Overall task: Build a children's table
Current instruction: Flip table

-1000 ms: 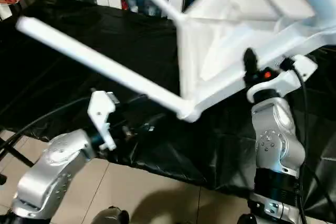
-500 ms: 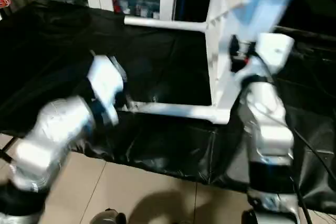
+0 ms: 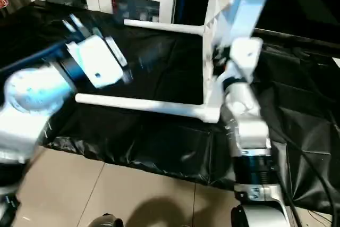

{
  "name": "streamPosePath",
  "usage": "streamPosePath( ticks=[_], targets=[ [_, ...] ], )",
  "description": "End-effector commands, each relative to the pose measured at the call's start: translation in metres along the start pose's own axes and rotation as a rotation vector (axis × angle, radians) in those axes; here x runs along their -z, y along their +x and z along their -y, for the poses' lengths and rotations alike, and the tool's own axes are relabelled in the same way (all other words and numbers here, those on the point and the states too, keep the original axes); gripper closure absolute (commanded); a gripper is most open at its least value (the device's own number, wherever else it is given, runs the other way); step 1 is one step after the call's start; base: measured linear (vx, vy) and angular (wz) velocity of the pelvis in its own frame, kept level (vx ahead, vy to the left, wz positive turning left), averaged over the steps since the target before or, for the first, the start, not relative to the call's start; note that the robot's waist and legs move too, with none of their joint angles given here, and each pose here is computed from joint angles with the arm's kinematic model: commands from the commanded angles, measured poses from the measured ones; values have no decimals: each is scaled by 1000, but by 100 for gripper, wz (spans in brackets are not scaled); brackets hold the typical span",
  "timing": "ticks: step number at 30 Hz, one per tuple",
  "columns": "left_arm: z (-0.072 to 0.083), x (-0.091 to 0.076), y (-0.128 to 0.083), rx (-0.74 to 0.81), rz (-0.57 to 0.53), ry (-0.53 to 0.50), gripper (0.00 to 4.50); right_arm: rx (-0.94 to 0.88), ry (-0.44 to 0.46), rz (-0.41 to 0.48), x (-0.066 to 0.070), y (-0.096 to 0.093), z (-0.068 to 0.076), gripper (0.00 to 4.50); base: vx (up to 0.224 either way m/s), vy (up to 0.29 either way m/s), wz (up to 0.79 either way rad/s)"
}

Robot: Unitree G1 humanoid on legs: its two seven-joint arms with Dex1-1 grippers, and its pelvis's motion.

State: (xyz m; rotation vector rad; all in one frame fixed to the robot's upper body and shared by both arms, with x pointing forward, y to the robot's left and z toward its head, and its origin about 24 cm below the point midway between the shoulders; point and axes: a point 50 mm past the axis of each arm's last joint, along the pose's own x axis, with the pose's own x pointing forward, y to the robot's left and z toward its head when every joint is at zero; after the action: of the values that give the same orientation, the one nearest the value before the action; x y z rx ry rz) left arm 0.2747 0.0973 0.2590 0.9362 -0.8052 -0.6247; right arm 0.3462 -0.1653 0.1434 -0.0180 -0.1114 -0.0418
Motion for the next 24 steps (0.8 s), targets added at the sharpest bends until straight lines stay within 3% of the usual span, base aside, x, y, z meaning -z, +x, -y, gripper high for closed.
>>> streamPosePath(
  ticks=[1,10,24],
  targets=[
    [-7,5,0,-37,-29,69,80,-2,3,-5,2,0,2,146,0,0,0],
    [-35,37,-8,-115,-175,286,80,-15,-20,-28,20,1,5,146,0,0,0],
    [-58,63,1,-144,-234,420,80,-15,-19,-55,34,5,5,146,0,0,0]
  ],
)
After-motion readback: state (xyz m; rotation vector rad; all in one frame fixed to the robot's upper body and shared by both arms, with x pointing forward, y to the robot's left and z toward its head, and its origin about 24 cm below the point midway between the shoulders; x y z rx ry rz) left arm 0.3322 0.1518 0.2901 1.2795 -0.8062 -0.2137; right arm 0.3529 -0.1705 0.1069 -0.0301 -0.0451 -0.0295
